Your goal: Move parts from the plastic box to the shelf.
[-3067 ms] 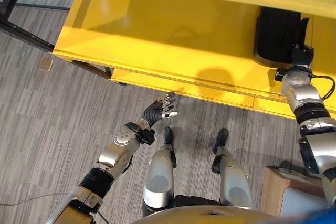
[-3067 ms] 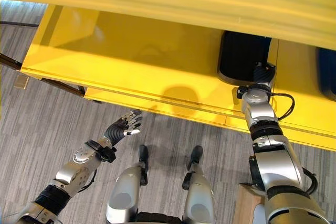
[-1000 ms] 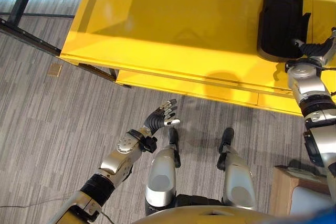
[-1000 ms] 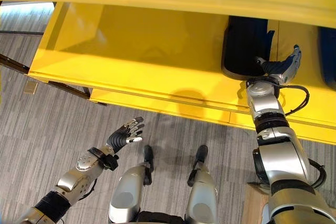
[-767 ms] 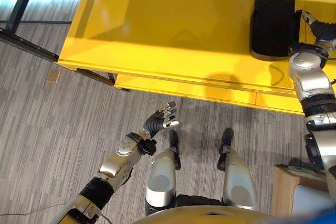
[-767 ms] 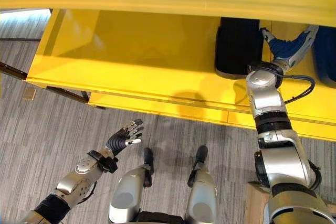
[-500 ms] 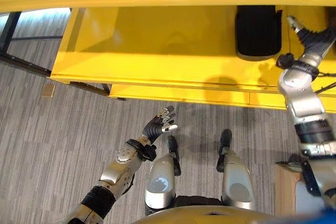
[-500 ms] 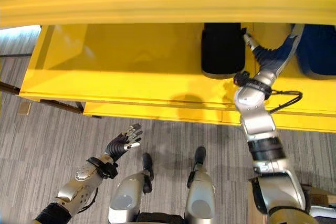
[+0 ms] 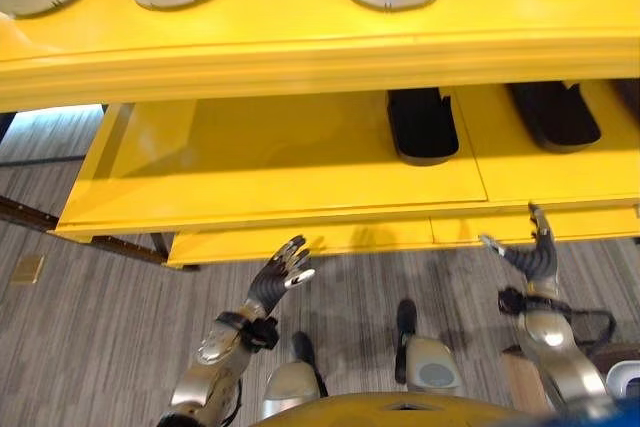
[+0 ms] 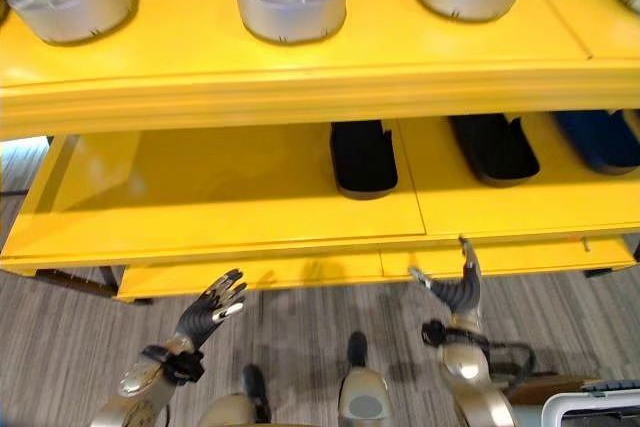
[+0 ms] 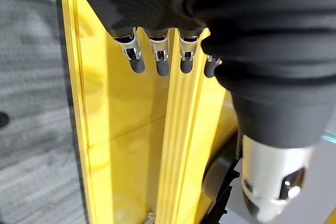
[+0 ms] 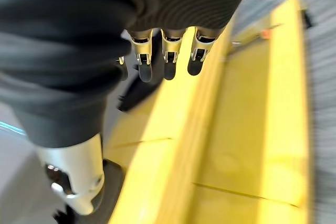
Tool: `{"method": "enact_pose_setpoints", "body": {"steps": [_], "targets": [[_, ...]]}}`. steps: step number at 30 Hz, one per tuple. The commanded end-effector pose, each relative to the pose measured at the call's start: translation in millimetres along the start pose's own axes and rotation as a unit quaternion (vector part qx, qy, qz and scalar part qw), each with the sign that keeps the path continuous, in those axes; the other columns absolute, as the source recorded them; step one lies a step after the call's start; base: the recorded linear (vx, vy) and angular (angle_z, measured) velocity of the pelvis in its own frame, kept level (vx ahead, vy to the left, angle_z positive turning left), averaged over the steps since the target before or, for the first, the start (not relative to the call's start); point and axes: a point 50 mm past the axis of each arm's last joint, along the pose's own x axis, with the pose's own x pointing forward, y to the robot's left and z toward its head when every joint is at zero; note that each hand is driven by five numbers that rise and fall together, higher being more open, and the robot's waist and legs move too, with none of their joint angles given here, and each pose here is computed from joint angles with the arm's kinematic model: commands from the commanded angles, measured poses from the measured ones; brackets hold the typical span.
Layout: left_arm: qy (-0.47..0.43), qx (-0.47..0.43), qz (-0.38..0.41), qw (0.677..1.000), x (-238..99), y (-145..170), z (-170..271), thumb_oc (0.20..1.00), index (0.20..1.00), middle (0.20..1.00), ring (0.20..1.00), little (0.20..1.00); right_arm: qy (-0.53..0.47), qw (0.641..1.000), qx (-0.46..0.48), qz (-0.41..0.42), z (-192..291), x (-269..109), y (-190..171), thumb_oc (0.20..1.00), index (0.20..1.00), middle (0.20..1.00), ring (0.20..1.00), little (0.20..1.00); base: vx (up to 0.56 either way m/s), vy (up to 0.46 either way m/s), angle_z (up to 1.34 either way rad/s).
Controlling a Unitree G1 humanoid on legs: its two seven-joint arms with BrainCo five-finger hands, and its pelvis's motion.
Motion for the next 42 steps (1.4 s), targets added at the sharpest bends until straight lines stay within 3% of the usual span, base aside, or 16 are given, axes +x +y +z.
{"method": "enact_pose_setpoints", "body": {"steps": [1, 8, 14, 19, 26, 36, 42], "targets": [[-0.002, 0.109, -0.059, 0.992, -1, -1, 16, 1.0, 1.0, 1.0, 1.0, 1.0, -0.152, 0.988, 0.018, -0.025, 62, 29, -17, 1.0, 1.0, 1.0, 1.0, 1.0, -0.03, 0.248, 0.03], [-0.005, 0.14, -0.123, 0.983, 8, -2, 35, 1.0, 1.0, 1.0, 1.0, 1.0, -0.128, 0.991, 0.008, -0.032, 59, 36, -8, 1.0, 1.0, 1.0, 1.0, 1.0, -0.05, 0.228, -0.01], [-0.014, 0.131, -0.081, 0.988, 8, 5, 35, 1.0, 1.0, 1.0, 1.0, 1.0, -0.088, 0.995, -0.001, -0.048, 43, 40, -6, 1.0, 1.0, 1.0, 1.0, 1.0, -0.08, 0.108, -0.58], [-0.019, 0.1, -0.09, 0.991, 6, 3, 29, 1.0, 1.0, 1.0, 1.0, 1.0, -0.041, 0.996, 0.019, -0.081, 32, 48, -7, 1.0, 1.0, 1.0, 1.0, 1.0, -0.1, -0.069, -0.41], [-0.042, 0.06, -0.048, 0.996, 10, 5, 31, 1.0, 1.0, 1.0, 1.0, 1.0, -0.044, 0.992, -0.03, -0.116, 35, 58, -10, 1.0, 1.0, 1.0, 1.0, 1.0, -0.07, -0.433, -1.45], [-0.045, 0.036, -0.08, 0.995, 14, -5, 36, 1.0, 1.0, 1.0, 1.0, 1.0, -0.032, 0.975, -0.067, -0.21, 17, 53, -44, 1.0, 1.0, 1.0, 1.0, 1.0, -0.02, -0.331, -0.42], [-0.058, 0.025, -0.089, 0.994, 28, -21, 41, 1.0, 1.0, 1.0, 1.0, 1.0, -0.049, 0.972, -0.07, -0.217, 18, 57, -47, 1.0, 1.0, 1.0, 1.0, 1.0, -0.01, -0.366, -0.31]]}}
